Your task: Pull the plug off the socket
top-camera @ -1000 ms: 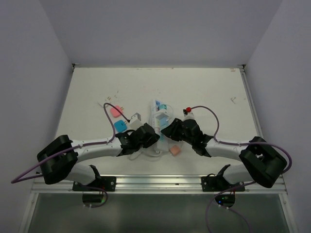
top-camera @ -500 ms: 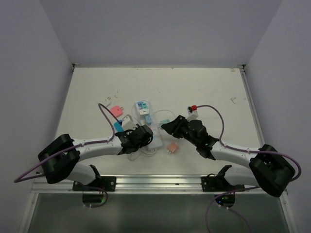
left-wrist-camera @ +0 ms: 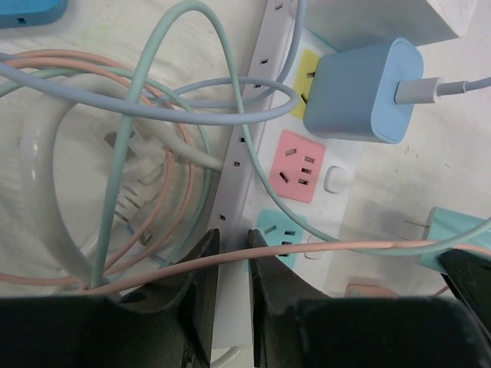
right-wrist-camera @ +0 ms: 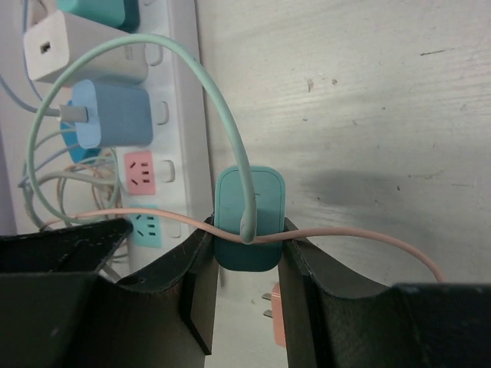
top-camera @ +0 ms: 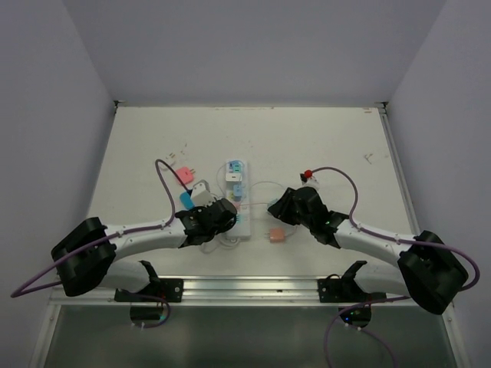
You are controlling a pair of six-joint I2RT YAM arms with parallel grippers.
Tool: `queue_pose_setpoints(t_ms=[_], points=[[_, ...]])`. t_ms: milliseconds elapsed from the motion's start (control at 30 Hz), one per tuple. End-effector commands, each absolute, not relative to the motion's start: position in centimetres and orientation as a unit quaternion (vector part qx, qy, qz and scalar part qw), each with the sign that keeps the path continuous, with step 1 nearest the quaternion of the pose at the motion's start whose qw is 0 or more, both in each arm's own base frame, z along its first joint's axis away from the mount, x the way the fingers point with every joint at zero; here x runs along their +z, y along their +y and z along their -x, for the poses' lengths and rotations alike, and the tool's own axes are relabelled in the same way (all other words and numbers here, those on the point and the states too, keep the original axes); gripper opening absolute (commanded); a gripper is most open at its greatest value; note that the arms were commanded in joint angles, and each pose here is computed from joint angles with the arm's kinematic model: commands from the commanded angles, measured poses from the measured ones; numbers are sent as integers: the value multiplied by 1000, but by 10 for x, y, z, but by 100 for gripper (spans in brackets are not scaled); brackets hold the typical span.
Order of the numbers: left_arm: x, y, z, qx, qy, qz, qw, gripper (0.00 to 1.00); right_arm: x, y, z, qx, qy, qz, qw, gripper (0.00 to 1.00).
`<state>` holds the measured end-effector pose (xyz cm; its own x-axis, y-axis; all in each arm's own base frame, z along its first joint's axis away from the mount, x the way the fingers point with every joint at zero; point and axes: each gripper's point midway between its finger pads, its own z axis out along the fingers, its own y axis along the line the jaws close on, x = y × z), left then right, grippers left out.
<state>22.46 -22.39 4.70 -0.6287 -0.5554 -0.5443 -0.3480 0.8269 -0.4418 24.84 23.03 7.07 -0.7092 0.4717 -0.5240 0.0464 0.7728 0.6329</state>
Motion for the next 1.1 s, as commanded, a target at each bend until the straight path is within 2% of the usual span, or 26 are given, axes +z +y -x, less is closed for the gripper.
queue_pose_setpoints(t_ms=[0,133,200,233,267,333,367,467,633,800,1067], points=[[34,-200,-210,-99,916,184,343,1,76,223,-248,265,891,-115,350,15],[50,-209,-206,-135,918,154,340,15,69,210,-232,233,912,-88,326,25],[63,-211,-204,-152,915,143,344,25,76,207,-230,228,913,-71,331,36],[68,-211,-204,-157,914,139,348,34,78,205,-227,221,917,-63,327,39],[74,-211,-204,-162,912,136,352,40,79,203,-225,218,919,-54,326,47],[91,-210,-205,-176,905,128,367,49,85,204,-218,219,922,-22,319,54],[98,-209,-206,-179,902,127,373,59,91,207,-218,224,921,-9,320,60],[124,-209,-211,-198,891,108,394,68,108,214,-211,242,920,37,307,68],[151,-202,-227,-219,873,105,422,70,152,229,-215,273,900,83,330,68],[160,-198,-262,-210,864,97,447,65,187,243,-246,266,883,93,375,64],[160,-219,-306,-188,871,37,453,46,185,268,-273,279,879,74,380,59]])
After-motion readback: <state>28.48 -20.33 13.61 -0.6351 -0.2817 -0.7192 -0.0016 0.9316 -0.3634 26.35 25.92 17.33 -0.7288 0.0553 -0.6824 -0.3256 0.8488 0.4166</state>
